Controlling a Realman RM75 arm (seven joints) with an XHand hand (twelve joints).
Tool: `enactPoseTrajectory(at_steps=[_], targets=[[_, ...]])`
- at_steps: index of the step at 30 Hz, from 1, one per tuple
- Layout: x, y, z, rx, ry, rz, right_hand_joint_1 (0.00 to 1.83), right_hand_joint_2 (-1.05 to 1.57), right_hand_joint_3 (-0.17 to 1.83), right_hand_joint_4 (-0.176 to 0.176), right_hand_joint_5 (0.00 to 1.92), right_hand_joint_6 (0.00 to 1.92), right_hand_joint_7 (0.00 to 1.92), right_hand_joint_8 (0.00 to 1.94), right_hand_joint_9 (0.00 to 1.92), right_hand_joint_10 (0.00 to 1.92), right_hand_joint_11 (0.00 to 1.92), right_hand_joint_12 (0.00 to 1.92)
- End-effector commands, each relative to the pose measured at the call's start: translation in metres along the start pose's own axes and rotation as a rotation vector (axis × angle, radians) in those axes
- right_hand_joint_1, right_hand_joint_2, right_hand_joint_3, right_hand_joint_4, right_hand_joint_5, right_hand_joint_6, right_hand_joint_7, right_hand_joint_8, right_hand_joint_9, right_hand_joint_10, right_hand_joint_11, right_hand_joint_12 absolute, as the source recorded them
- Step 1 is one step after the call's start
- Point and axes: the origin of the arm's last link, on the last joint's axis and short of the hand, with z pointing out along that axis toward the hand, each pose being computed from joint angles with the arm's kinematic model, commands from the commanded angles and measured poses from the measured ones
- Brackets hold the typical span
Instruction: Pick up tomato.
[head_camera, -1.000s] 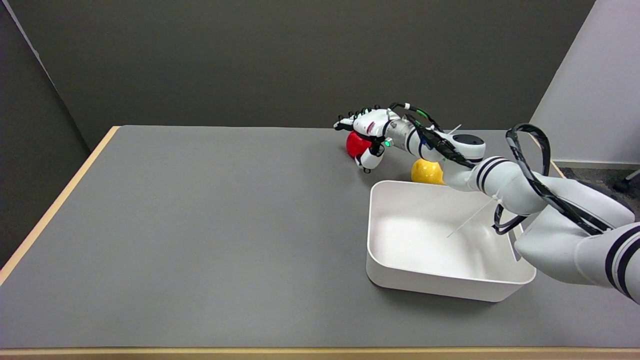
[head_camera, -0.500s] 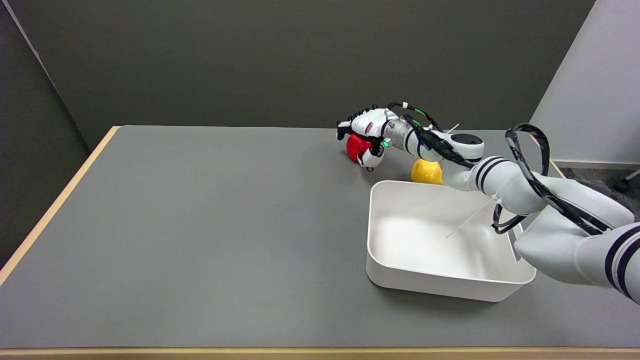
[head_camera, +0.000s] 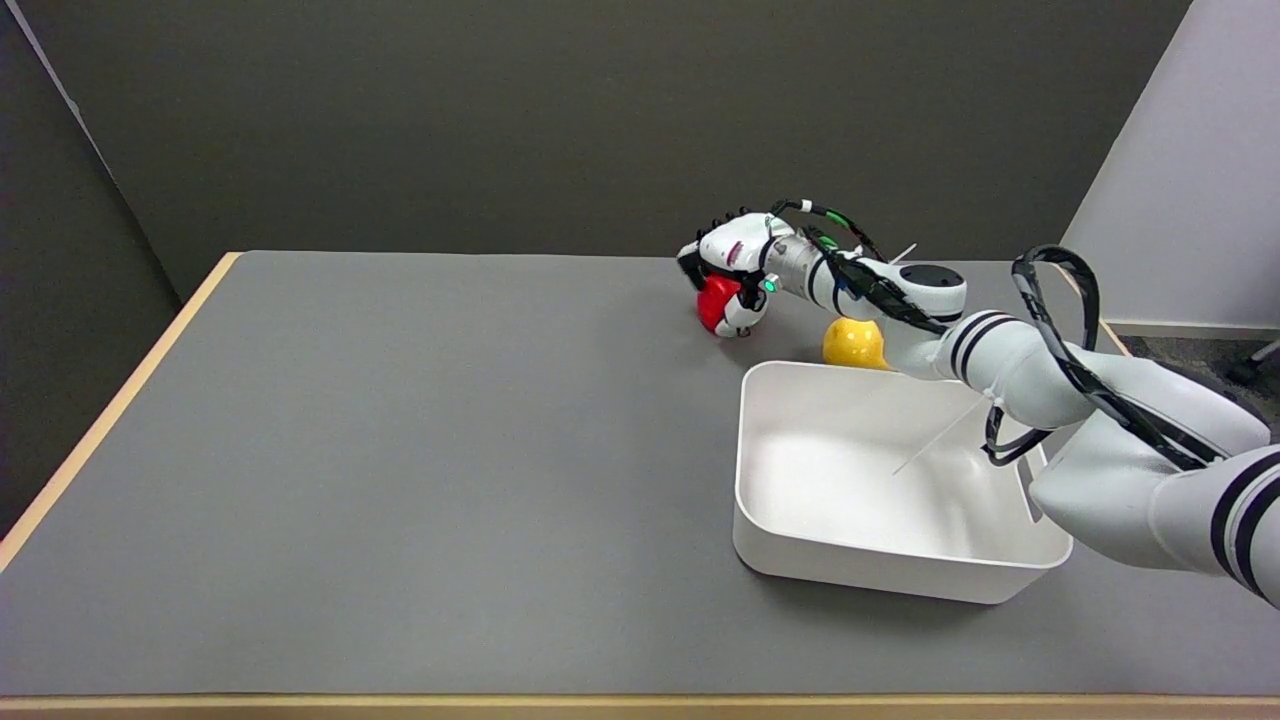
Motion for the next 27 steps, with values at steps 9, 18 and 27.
enactPoseTrajectory(at_steps=[9, 18, 27], targets=[[-0.002, -0.002, -0.004, 0.018, 0.014, -0.027, 1.32, 1.2, 0.13, -0.176, 0.54, 1.8, 0.74, 1.26, 0.76, 1.37, 0.82, 1.56], [0.035, 0.009, -0.014, 0.005, 0.14, 0.013, 1.32, 1.17, 0.18, -0.176, 0.54, 1.81, 0.75, 1.27, 0.75, 1.38, 0.79, 1.57], [0.123, 0.034, -0.061, -0.016, 0.446, 0.037, 1.34, 1.11, 0.26, -0.176, 0.58, 1.74, 0.79, 1.23, 0.79, 1.34, 0.81, 1.59]])
